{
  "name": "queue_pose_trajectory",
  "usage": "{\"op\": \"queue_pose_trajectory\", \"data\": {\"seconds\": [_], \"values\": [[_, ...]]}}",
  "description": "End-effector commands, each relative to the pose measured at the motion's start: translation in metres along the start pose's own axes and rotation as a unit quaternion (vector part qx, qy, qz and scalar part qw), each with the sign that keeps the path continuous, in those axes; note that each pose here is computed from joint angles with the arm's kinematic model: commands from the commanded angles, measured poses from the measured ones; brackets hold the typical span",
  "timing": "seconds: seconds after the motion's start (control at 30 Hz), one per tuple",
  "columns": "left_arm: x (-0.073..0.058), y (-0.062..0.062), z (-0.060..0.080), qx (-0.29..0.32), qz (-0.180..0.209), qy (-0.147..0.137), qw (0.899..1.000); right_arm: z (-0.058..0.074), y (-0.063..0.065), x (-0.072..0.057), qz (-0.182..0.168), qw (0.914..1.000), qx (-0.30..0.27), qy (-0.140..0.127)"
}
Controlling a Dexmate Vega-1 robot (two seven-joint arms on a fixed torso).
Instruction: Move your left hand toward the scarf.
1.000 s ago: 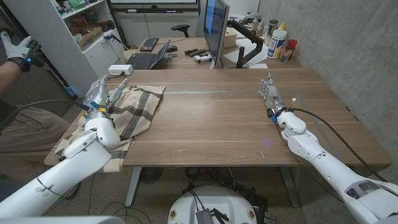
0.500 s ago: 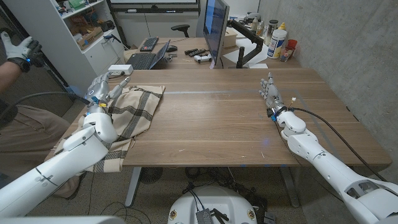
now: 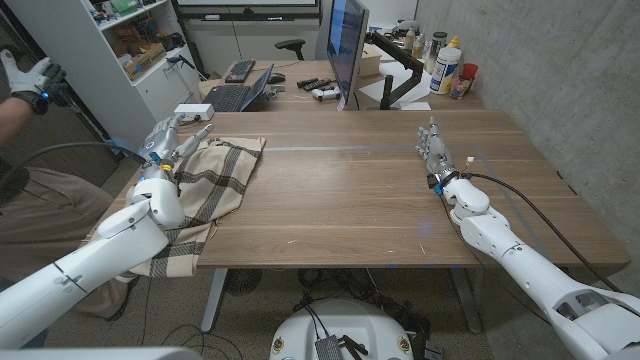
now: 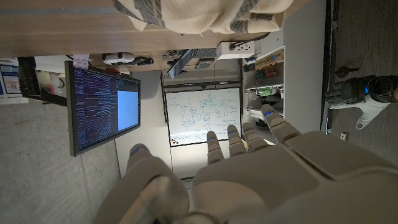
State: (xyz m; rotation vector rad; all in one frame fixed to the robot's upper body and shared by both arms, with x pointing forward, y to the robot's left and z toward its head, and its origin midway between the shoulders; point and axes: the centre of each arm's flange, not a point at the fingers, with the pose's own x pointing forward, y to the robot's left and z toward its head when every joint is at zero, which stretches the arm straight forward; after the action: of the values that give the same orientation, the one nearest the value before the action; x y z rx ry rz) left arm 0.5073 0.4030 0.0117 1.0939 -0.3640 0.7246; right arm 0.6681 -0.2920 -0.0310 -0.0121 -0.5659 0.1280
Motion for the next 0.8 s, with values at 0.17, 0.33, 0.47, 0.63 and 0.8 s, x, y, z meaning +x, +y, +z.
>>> {"op": "queue_pose_trajectory", "data": {"seconds": [0.17, 0.33, 0.47, 0.63, 0.8], "values": [[0.004, -0.012, -0.019, 0.024, -0.023, 0.010, 0.999, 0.005, 0.003, 0.005, 0.007, 0.9999, -0.012, 0.000], [0.005, -0.014, -0.022, 0.034, -0.024, 0.009, 0.999, 0.005, 0.005, 0.006, 0.012, 0.9998, -0.015, 0.002], [0.007, -0.017, -0.023, 0.038, -0.029, 0.004, 0.999, 0.005, 0.006, 0.007, 0.011, 0.9998, -0.013, 0.002], [0.010, -0.020, -0.023, 0.039, -0.031, -0.001, 0.999, 0.005, 0.006, 0.007, 0.011, 0.9998, -0.014, 0.003], [0.010, -0.022, -0.023, 0.041, -0.035, -0.005, 0.999, 0.006, 0.006, 0.008, 0.012, 0.9998, -0.016, 0.003]]}}
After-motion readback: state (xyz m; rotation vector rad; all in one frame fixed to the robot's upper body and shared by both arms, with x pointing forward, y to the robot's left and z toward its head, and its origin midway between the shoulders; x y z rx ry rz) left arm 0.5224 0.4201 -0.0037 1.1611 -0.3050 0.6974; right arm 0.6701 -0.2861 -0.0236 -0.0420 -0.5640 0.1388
